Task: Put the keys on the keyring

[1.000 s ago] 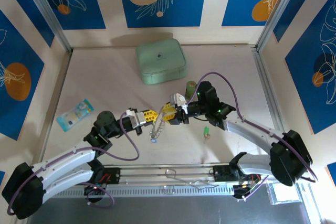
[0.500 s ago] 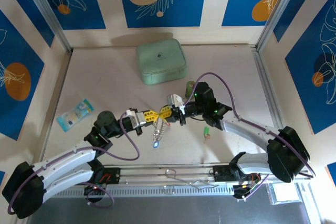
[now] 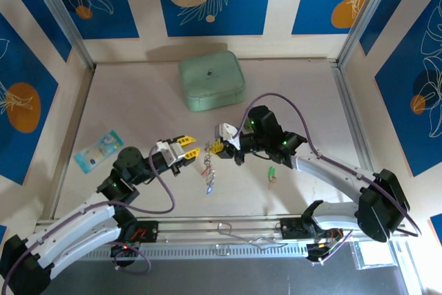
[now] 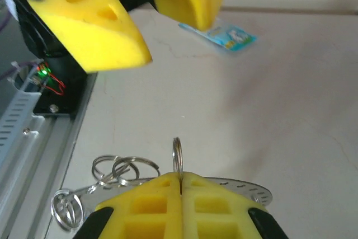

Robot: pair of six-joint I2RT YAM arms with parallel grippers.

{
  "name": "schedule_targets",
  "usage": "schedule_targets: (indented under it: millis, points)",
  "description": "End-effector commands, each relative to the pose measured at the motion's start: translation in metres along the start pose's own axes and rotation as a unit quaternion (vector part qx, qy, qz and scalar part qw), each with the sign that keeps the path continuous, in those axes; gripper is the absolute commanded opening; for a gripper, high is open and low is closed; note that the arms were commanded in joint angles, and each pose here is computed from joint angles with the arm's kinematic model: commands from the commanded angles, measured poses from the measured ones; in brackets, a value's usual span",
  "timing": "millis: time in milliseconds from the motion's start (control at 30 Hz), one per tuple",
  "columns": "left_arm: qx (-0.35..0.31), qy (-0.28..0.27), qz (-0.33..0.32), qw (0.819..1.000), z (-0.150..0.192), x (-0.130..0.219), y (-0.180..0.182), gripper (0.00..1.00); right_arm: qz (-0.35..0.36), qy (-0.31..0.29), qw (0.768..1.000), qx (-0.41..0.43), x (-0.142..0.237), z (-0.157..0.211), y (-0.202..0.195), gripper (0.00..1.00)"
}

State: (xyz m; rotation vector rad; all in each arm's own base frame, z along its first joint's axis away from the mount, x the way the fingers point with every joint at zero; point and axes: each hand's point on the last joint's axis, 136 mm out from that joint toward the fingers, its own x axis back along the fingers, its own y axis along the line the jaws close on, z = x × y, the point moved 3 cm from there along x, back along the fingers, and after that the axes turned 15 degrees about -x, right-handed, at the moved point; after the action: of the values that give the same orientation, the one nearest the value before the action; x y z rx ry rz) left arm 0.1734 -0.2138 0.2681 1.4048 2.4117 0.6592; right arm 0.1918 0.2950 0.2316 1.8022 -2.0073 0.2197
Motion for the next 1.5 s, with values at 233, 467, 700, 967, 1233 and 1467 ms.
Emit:
schedule_targets:
  millis: [233, 467, 700, 967, 1233, 1467]
  points:
    - [0.034, 0.071, 0.102, 0.992, 0.018, -0.006, -0.025, 0.3, 0.058, 0.197, 0.979, 0.011, 0.006, 0.006, 0.006, 0.0]
    - [0.058, 0.074, 0.104, 0.99, 0.024, -0.014, -0.026, 0.26, 0.052, 0.222, 0.973, 0.033, -0.001, -0.006, 0.012, 0.0]
    - [0.065, 0.073, 0.116, 0.988, 0.025, -0.015, -0.03, 0.25, 0.042, 0.222, 0.973, 0.046, -0.007, -0.016, 0.017, 0.0]
    - [0.069, 0.057, 0.116, 0.989, 0.022, -0.017, -0.03, 0.12, 0.034, 0.218, 0.974, 0.056, -0.01, -0.021, 0.023, 0.0]
    - [0.073, 0.043, 0.12, 0.989, 0.017, -0.018, -0.03, 0.0, 0.027, 0.2, 0.978, 0.048, -0.014, -0.027, 0.025, 0.0]
    - [0.062, 0.007, 0.094, 0.994, 0.014, -0.014, -0.028, 0.0, -0.019, 0.086, 0.996, -0.001, 0.005, -0.038, 0.024, 0.35]
